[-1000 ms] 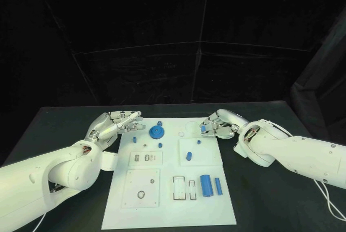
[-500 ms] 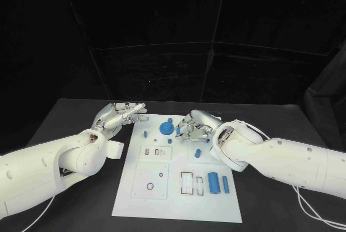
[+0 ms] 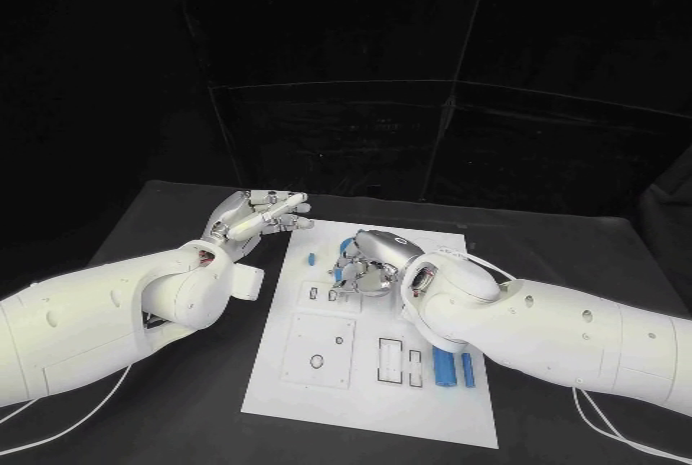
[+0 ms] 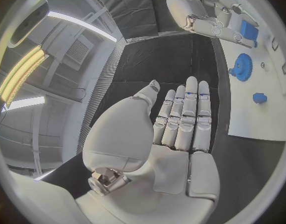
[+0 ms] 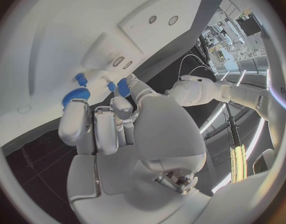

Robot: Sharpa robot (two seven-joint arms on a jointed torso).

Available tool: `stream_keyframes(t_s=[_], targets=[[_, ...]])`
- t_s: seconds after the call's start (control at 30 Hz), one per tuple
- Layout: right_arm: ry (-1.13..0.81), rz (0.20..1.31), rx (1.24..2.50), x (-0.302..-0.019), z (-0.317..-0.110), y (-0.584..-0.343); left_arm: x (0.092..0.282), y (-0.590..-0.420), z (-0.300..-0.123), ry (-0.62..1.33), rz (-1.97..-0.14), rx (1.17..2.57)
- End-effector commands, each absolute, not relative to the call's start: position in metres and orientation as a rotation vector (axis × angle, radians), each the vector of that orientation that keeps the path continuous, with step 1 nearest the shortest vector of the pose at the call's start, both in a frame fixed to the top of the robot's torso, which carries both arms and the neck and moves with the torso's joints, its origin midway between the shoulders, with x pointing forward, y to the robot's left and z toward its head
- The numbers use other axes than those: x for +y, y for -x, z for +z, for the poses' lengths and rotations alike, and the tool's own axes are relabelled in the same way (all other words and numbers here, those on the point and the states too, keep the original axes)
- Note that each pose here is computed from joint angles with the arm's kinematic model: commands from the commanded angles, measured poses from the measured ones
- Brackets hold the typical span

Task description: Assemble the parts on the task board

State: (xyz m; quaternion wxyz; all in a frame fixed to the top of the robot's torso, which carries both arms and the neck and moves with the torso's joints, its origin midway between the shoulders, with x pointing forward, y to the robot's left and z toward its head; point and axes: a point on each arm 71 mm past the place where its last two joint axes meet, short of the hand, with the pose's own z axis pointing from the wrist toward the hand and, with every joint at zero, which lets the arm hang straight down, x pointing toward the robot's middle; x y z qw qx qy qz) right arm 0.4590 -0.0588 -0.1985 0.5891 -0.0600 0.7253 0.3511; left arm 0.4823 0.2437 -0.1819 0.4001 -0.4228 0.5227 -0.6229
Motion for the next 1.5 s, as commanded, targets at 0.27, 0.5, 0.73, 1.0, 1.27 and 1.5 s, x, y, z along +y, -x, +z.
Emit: stream_keyframes(t_s=[0.27, 0.5, 0.73, 1.0, 1.27, 1.5], targets=[[0.233, 0.738, 1.721, -0.052, -0.207, -0.457, 0.241, -0.484, -0.179, 1.060, -1.597, 1.317], [0.255, 0.721, 1.720, -0.052, -0.210, -0.458, 0.238, -0.484, -0.180, 1.060, -1.602, 1.321], [0.269, 0.706, 1.721, -0.052, -0.212, -0.458, 0.236, -0.485, -0.180, 1.061, -1.605, 1.327], [0.317, 0.682, 1.744, -0.053, -0.221, -0.454, 0.236, -0.485, -0.181, 1.062, -1.605, 1.330], [0.340, 0.661, 1.755, -0.055, -0.224, -0.453, 0.236, -0.485, -0.181, 1.062, -1.606, 1.331], [0.351, 0.642, 1.755, -0.057, -0.225, -0.453, 0.236, -0.485, -0.181, 1.063, -1.607, 1.332]])
